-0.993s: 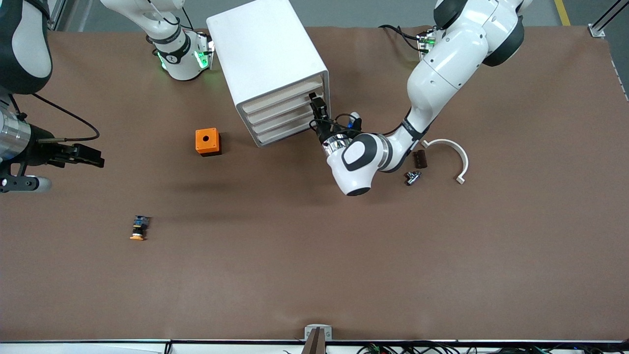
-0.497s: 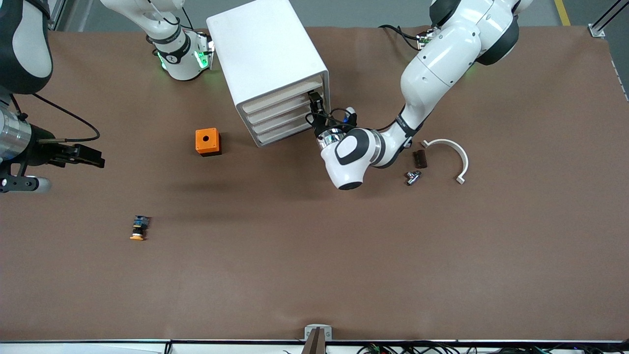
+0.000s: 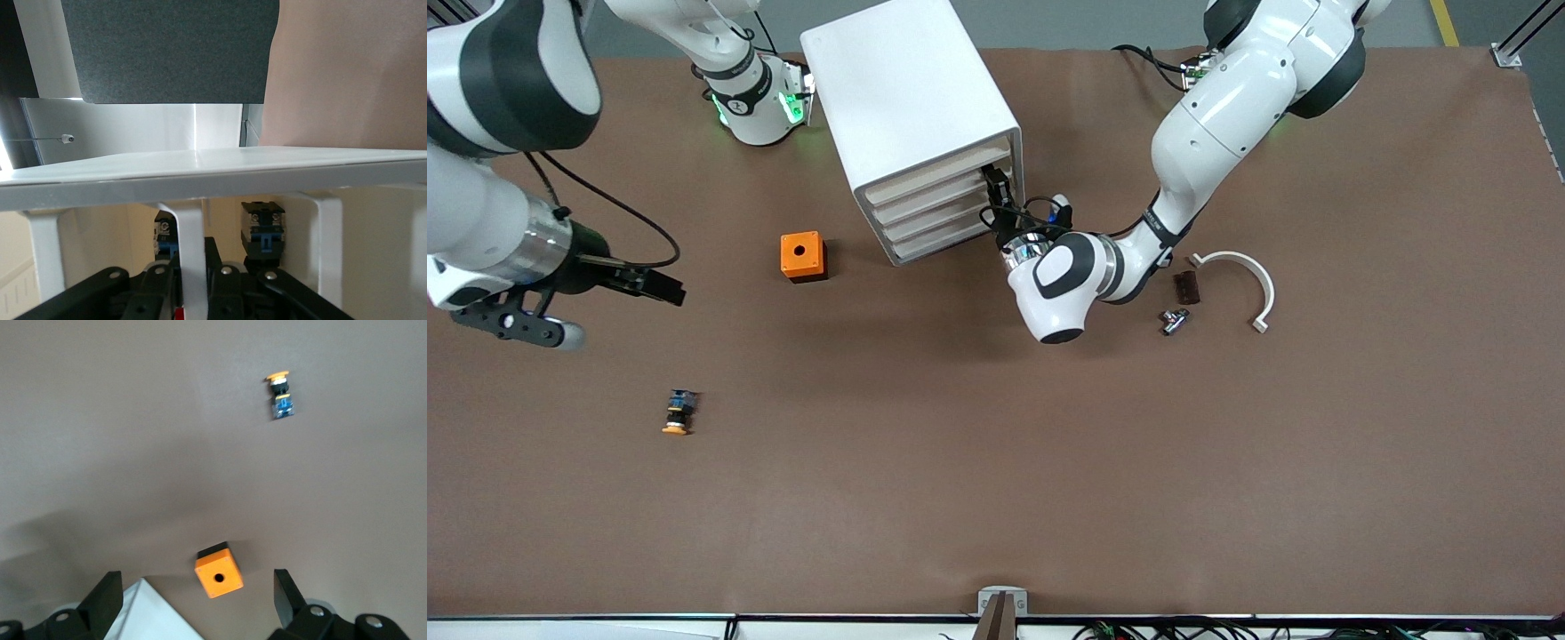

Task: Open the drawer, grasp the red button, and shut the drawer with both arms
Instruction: 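Pull the drawer open with the left gripper while the right gripper reaches in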

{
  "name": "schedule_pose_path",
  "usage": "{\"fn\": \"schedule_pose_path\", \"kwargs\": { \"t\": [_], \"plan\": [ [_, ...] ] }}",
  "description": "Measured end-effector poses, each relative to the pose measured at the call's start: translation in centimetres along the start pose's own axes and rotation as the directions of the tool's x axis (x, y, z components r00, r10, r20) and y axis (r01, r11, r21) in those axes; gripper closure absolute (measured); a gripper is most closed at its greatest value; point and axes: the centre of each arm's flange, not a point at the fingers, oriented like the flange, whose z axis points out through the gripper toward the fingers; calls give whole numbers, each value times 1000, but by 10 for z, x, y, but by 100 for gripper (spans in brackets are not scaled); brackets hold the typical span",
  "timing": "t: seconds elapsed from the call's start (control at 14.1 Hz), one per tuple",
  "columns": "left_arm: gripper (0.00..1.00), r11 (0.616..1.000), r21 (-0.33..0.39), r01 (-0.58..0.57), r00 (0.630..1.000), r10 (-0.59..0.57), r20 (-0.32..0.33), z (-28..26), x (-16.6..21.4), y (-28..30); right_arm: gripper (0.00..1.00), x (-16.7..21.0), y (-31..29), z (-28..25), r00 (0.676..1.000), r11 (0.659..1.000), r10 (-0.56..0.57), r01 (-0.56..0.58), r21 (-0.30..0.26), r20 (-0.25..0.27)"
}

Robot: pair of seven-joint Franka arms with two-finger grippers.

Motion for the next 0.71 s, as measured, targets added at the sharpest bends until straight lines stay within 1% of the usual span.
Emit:
{"fn": "schedule_pose_path", "kwargs": {
  "t": [0.28, 0.5, 0.71],
  "plan": [
    [91, 1000, -1, 13, 1000, -13, 12, -11, 5, 2, 0, -32, -57, 5, 992, 992, 125, -125, -9, 2],
    [91, 1000, -3, 17, 999, -17, 39, -31, 12, 4, 0, -68, -110, 12, 971, 971, 238, -238, -11, -1],
    [91, 1000, -5, 22, 996, -21, 84, -58, 23, 6, 0, -98, -152, 23, 950, 950, 313, -313, -5, -13]
  ]
}}
